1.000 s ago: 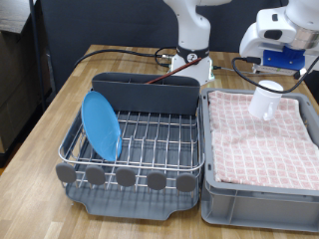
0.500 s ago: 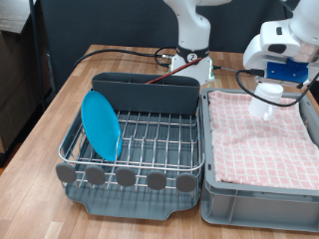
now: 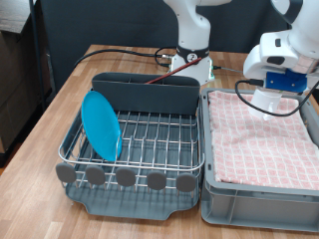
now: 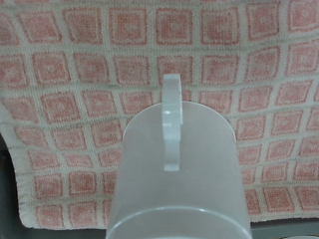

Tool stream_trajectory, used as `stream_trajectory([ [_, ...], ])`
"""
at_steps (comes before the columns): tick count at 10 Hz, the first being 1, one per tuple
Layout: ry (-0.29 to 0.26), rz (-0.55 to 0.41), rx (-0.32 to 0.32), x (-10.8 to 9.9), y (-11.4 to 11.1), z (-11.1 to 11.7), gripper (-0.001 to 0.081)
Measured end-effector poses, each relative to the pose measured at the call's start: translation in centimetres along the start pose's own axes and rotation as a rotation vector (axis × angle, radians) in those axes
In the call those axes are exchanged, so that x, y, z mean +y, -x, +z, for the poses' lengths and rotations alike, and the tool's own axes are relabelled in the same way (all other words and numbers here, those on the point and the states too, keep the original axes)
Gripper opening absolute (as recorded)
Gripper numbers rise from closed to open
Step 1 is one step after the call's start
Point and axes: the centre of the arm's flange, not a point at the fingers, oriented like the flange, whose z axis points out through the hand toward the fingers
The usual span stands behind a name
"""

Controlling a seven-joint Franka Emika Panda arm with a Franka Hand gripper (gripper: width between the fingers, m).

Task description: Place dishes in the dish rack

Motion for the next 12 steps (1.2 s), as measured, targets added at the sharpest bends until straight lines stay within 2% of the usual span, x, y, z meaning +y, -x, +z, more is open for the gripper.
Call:
stream_trajectory([
  [6,0.052,0.015,-0.008,-1.2,-0.5,3.2,0.0803],
  [12,0.023,0.011,-0.009,-1.9,-0.1,5.8,0.0803],
])
